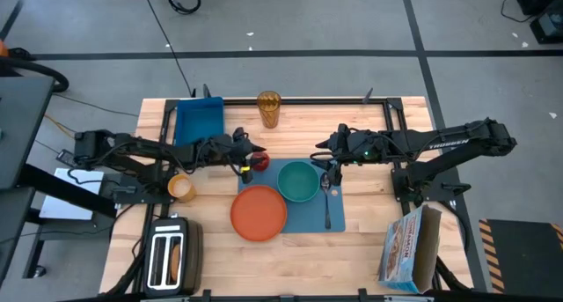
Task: Arrange a breakfast setting
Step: Put the yellow cup of milk on the blue cutting board to the top right of the green bowl
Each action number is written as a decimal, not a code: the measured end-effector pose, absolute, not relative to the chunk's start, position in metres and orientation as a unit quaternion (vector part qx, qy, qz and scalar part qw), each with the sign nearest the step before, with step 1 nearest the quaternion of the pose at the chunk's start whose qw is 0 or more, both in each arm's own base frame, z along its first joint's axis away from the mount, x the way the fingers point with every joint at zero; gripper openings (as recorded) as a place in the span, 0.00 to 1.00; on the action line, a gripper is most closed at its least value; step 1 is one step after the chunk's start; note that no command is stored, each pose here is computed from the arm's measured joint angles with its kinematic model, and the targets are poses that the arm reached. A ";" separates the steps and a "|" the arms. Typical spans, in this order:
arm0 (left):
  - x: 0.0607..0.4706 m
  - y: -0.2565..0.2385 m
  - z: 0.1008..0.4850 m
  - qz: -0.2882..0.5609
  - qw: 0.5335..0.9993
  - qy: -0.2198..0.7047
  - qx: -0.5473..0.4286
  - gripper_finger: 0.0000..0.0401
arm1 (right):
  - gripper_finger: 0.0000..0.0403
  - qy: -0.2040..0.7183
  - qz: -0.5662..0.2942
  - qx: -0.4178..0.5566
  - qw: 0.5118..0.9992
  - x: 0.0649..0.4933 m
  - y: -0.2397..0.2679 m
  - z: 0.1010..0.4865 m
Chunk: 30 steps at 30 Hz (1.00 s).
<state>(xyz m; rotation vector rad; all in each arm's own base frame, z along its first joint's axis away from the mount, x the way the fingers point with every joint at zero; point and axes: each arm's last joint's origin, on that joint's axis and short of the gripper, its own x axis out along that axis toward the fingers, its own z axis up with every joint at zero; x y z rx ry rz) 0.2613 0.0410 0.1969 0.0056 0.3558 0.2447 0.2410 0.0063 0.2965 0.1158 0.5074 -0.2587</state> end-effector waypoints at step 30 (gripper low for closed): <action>0.177 -0.079 0.315 0.195 0.743 0.599 -0.225 0.43 | 0.70 0.251 -0.061 0.011 0.966 0.232 0.061 0.280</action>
